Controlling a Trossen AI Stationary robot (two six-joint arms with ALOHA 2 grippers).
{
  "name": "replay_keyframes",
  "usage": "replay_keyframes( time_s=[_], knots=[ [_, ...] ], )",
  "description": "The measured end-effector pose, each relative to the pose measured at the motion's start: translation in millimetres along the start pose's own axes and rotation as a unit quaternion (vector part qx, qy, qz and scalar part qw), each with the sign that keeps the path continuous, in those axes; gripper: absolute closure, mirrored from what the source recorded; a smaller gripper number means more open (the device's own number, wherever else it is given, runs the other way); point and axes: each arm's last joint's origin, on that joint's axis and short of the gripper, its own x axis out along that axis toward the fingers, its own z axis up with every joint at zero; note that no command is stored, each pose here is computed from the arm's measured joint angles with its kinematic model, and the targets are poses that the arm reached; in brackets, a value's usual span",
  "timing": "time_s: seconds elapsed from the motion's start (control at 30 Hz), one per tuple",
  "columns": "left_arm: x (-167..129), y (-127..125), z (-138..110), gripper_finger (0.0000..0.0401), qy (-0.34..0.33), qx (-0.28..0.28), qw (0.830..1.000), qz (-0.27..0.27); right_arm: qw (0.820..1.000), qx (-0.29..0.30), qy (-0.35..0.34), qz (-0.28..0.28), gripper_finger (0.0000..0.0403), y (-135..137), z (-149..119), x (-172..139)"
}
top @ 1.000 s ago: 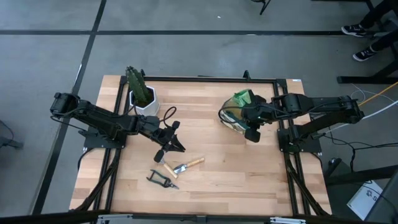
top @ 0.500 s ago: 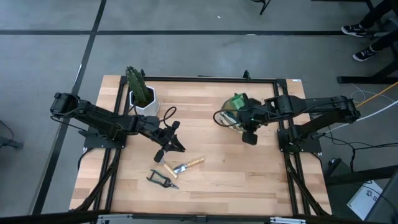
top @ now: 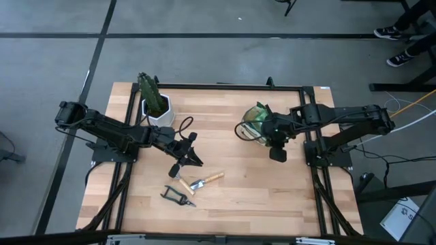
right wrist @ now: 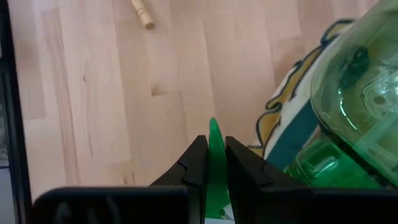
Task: Pick & Place Garden tools in Gardening bag
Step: Put the spray bottle into the gardening bag
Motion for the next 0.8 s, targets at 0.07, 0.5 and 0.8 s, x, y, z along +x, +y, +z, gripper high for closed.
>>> replay_keyframes(
  time_s=[0.07,0.5,0.8],
  knots=[
    [0.0,0.0,0.0,0.0370,0.000,0.000,1.000,0.000,1.000,0.004,0.003,-0.002,0.0361,-1.8,-0.2,-0.1],
    [0.0,0.0,0.0,0.0370,0.000,0.000,1.000,0.000,0.998,0.053,0.012,0.032,0.0361,-10.7,2.4,0.8],
    [0.0,0.0,0.0,0.0370,0.000,0.000,1.000,0.000,0.997,0.073,0.011,0.037,0.0361,-21.9,4.3,0.0]
  ],
)
